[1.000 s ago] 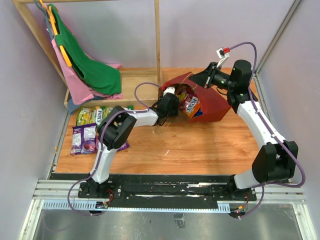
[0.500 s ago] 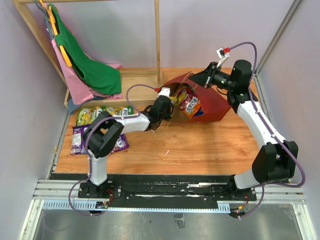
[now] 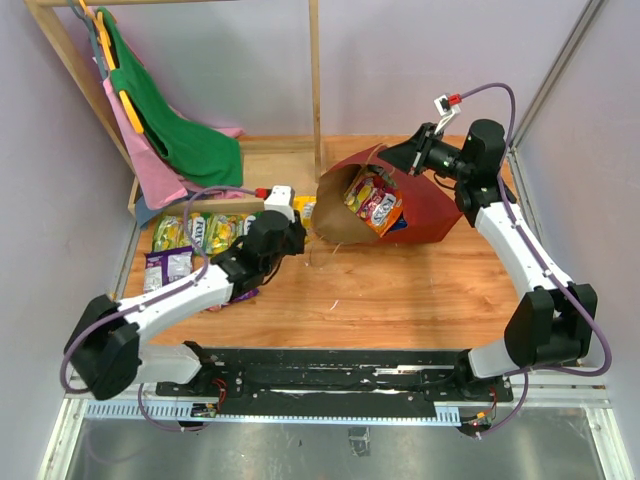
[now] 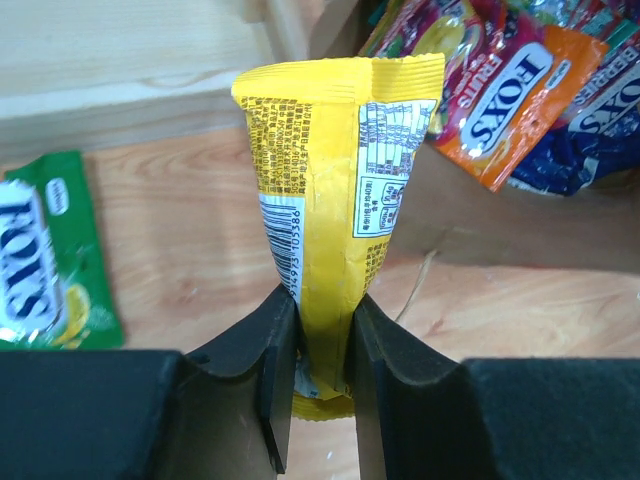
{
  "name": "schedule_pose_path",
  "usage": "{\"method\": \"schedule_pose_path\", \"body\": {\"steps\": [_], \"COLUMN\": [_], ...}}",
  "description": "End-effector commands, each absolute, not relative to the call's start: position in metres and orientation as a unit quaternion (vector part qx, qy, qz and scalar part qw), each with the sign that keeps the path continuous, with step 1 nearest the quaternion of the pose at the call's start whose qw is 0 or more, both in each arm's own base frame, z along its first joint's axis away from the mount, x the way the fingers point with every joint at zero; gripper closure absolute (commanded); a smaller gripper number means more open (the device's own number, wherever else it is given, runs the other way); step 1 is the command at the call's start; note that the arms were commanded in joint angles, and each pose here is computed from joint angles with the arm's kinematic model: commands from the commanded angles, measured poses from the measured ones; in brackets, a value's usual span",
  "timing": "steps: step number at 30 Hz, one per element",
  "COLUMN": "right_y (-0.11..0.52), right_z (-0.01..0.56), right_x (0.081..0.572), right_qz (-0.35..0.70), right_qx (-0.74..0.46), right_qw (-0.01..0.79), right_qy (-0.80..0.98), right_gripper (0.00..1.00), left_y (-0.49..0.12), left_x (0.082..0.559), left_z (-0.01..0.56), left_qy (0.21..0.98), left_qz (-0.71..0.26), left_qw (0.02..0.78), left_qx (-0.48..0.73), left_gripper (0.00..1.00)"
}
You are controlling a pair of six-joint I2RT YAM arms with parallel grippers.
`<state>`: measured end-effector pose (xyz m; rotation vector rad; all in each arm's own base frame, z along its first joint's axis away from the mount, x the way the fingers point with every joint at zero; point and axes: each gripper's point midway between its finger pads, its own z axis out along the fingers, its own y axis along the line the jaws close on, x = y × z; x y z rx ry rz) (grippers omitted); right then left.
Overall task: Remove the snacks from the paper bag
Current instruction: Place the snack at the center of the board.
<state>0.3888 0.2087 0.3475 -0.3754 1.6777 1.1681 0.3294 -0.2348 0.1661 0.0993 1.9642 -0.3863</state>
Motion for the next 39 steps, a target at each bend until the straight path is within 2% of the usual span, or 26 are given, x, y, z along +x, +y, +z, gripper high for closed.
{"method": "schedule_pose_path", "body": {"steps": [1, 6, 11, 25, 32, 33, 35, 39], "right_y": [0.212, 0.213, 0.214, 0.214, 0.216, 0.217, 0.217, 0.218], "right_z": [0.366, 0.364, 0.36, 0.351, 0.345, 0.344, 0.342, 0.34], "right_x": [0.379, 0.379, 0.381, 0.387, 0.392, 0.392, 0.394, 0.396], "right_qz": [0.493, 0.494, 0.494, 0.49, 0.497, 0.498, 0.499, 0.5], "right_qx": [-0.173, -0.172, -0.17, -0.17, -0.166, -0.166, -0.164, -0.162], "right_qw": [0.523, 0.52, 0.516, 0.511, 0.504, 0.503, 0.501, 0.499], "right_qy": [0.674, 0.675, 0.678, 0.685, 0.686, 0.687, 0.688, 0.689], "right_gripper": [0.99, 0.99, 0.99, 0.99, 0.99, 0.99, 0.99, 0.99], "left_y": [-0.198, -0.191, -0.174, -0.163, -0.156, -0.155, -0.158, -0.168], "left_x": [0.3, 0.274, 0.276, 0.34, 0.382, 0.388, 0.397, 0.403], "left_z": [0.146, 0.12, 0.099, 0.082, 0.078, 0.076, 0.072, 0.068], "left_qy": [0.858, 0.886, 0.905, 0.914, 0.908, 0.909, 0.909, 0.911], "left_qz": [-0.113, -0.127, -0.128, -0.044, -0.04, -0.042, -0.048, -0.068], "left_qw": [0.501, 0.445, 0.406, 0.403, 0.414, 0.413, 0.41, 0.405], "left_qx": [0.023, 0.018, -0.004, -0.022, -0.046, -0.048, -0.047, -0.042], "left_gripper": [0.7, 0.68, 0.68, 0.71, 0.71, 0.69, 0.59, 0.22]}}
